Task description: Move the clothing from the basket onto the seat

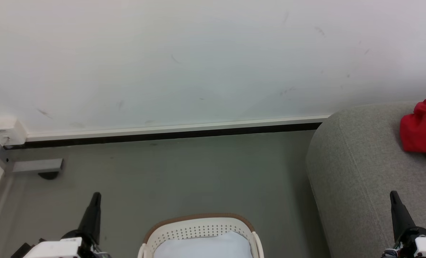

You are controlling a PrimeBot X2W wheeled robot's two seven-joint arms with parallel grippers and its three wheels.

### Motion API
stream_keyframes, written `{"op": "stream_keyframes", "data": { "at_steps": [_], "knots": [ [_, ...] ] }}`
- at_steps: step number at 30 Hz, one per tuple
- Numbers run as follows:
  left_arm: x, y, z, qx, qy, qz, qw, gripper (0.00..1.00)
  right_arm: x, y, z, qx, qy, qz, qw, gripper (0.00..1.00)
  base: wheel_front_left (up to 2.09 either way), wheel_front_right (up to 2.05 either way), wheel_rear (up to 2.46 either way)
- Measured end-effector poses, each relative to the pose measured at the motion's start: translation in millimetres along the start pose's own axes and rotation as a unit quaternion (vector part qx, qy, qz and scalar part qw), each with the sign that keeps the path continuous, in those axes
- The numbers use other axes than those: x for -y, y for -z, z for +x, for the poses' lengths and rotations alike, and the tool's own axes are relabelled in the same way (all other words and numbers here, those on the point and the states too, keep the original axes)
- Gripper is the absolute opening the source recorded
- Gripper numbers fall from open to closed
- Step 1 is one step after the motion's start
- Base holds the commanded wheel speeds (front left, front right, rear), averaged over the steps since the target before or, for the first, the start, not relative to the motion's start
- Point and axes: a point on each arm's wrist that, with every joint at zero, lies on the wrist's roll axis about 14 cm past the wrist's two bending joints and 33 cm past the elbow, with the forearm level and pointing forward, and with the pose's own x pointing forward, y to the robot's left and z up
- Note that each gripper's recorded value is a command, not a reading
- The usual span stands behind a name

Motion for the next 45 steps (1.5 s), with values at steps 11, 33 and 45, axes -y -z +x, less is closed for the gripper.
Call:
{"op": "stream_keyframes", "data": {
  "at_steps": [11,33,45],
  "knots": [
    [0.1,0.0,0.0,0.0,0.0,0.0,1.0,0.0,-0.2,0.0,0.0,0.0,0.0,0.0,1.0,0.0,0.0,0.0,0.0],
    [0.2,0.0,0.0,0.0,0.0,0.0,1.0,0.0,-0.3,-0.1,0.0,0.0,0.0,0.0,1.0,0.0,0.0,0.0,0.0],
    [0.1,0.0,0.1,0.0,0.0,0.0,1.0,0.0,-0.2,-0.1,0.1,0.0,0.0,0.0,1.0,0.0,0.0,0.0,0.0]
  ]
}}
